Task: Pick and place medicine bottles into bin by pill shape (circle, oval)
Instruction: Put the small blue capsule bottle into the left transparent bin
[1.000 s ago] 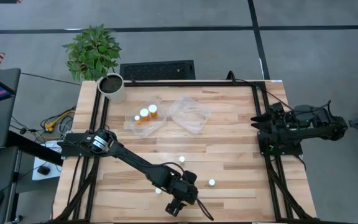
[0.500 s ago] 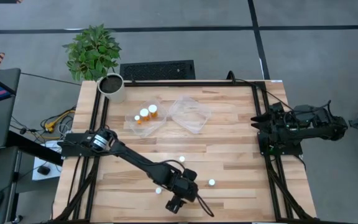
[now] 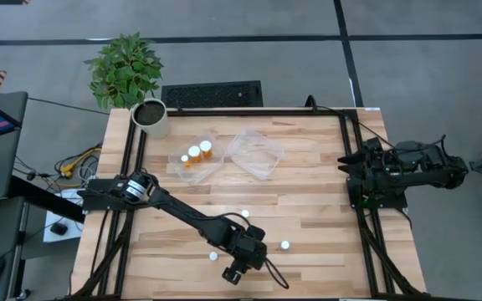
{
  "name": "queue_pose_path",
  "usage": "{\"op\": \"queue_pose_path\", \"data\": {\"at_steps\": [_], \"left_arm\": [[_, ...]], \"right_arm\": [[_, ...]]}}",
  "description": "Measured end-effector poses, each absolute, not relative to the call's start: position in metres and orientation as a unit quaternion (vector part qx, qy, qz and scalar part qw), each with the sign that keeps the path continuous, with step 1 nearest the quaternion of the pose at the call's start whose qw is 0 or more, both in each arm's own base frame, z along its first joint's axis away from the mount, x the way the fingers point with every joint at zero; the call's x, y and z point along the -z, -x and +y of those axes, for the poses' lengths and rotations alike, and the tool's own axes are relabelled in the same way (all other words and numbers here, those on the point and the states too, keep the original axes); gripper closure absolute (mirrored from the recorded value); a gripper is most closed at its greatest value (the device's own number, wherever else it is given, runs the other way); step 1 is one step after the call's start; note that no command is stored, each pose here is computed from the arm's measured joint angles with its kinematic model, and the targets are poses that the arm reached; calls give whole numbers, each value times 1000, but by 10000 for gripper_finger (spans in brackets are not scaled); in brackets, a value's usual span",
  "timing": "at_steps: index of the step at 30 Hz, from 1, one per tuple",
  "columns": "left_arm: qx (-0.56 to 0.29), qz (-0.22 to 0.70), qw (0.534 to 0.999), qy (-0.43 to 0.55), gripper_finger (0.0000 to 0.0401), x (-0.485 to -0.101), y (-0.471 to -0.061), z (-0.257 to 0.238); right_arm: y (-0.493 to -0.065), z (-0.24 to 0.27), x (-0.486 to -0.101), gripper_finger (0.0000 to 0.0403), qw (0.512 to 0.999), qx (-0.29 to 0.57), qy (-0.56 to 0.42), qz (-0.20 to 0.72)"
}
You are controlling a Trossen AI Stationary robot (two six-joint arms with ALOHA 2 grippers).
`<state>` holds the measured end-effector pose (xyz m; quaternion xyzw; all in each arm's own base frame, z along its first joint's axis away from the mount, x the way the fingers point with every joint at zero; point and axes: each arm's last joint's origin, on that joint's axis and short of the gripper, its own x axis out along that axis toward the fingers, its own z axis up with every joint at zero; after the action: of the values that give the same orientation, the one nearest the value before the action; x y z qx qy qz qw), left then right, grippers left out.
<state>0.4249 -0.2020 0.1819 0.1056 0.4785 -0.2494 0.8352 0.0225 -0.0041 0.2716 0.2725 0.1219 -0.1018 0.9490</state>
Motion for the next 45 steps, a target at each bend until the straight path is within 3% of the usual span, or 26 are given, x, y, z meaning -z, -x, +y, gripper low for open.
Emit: {"op": "queue_pose_path", "data": {"at_steps": [6,13,18,26,36,40,45], "left_arm": [[250,478,835,-107,293,-182,-425,-202],[247,478,836,-109,287,-187,-425,-202],[217,481,841,-116,292,-211,-417,-193],[122,505,847,-116,283,-261,-397,-152],[-51,506,859,-57,281,-327,-358,-59],[-116,499,858,-21,281,-328,-331,-25],[-168,490,854,33,281,-300,-287,3]], "right_arm": [[-23,-4,-272,202,949,102,-273,122],[-23,-4,-272,202,949,102,-274,122],[-23,-4,-272,202,949,102,-274,122],[-23,-4,-272,202,949,102,-273,122],[-23,-4,-272,202,949,102,-272,122],[-23,-4,-272,202,949,102,-273,122],[-23,-4,-272,202,949,102,-273,122]]}}
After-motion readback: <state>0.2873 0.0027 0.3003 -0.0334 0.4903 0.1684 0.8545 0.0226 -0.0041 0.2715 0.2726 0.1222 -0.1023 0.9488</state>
